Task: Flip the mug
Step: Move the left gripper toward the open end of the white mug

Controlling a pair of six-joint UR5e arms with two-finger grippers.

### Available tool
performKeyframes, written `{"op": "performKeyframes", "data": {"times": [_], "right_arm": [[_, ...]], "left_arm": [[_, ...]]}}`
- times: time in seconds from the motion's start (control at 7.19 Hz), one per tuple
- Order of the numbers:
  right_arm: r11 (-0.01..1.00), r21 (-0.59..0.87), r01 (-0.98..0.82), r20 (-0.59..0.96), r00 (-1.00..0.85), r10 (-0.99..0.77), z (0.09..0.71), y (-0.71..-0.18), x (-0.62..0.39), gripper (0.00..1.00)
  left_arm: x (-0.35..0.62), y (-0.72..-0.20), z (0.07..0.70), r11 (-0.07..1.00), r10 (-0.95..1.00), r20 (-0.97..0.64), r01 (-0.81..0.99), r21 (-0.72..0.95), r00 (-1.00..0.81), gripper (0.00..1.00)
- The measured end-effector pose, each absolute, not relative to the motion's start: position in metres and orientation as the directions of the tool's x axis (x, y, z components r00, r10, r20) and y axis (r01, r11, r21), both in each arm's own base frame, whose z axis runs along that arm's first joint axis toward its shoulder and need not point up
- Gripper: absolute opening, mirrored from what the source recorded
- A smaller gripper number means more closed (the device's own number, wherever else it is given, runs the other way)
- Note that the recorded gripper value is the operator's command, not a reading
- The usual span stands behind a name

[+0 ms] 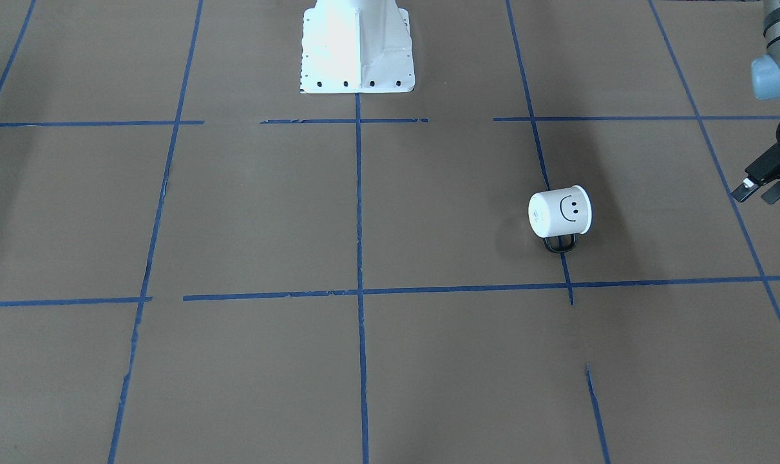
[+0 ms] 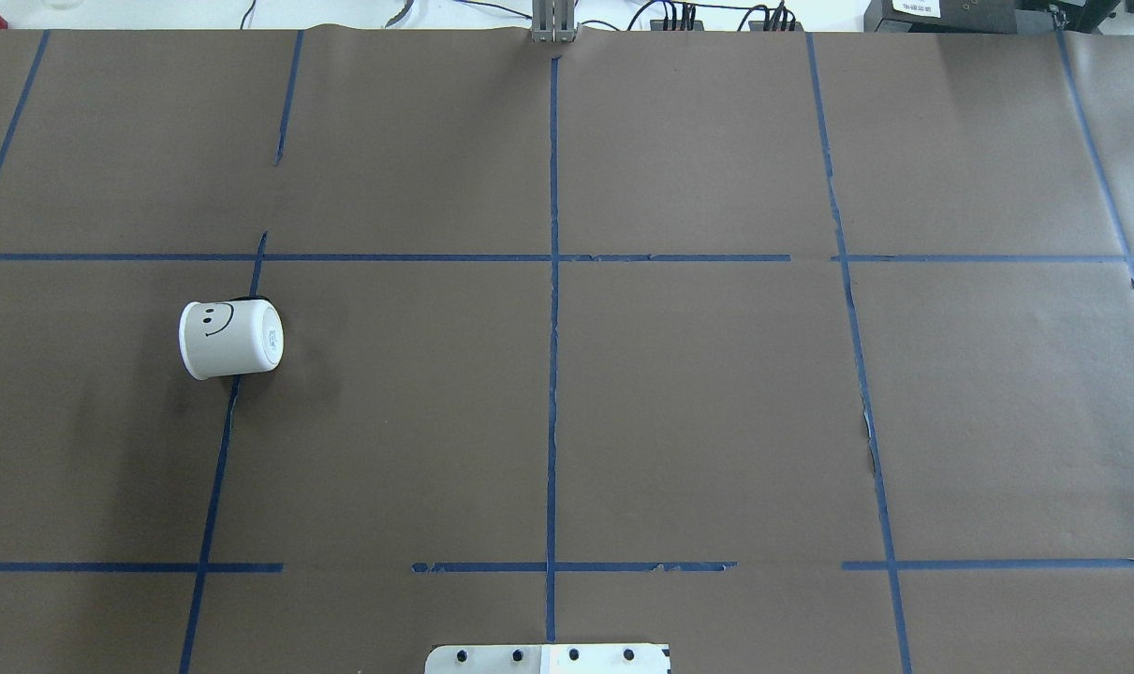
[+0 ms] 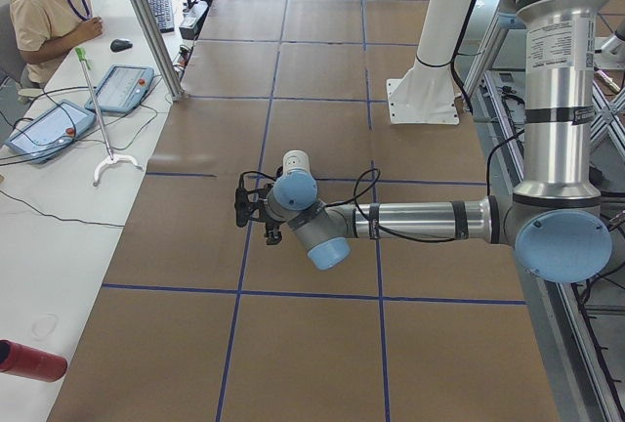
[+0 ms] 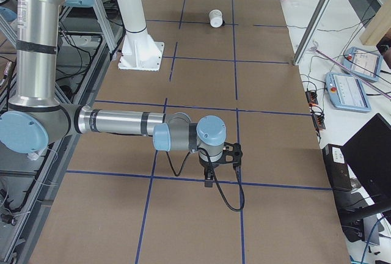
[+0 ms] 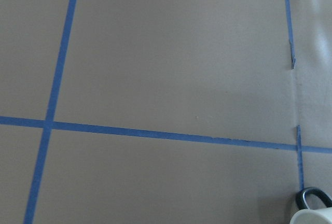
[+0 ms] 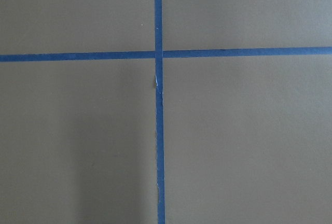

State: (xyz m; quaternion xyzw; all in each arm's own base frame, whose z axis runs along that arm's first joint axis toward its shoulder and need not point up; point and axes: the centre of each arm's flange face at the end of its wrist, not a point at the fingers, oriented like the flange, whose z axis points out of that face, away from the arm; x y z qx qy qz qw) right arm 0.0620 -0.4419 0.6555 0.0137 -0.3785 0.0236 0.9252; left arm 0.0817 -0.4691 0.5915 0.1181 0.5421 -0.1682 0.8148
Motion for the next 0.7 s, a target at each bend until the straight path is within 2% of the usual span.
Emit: {"op": "performKeyframes", "data": {"times": [0.42,0.7], "right_arm": [[0.999,0.007,-0.054,0.701,0.712,0.033,0.656,-0.442,0.062,1.0],[0.999,0.007,-0.054,0.701,0.712,0.033,0.656,-0.442,0.062,1.0]], "left_arm": [[0.124,-0.449,0.593,0.858,-0.239,-0.962,0.494,-0.144,0.135,1.0],[0.154,-0.439,0.579,0.861,-0.208,-0.978,0.47,-0.193,-0.021,0.99]]}}
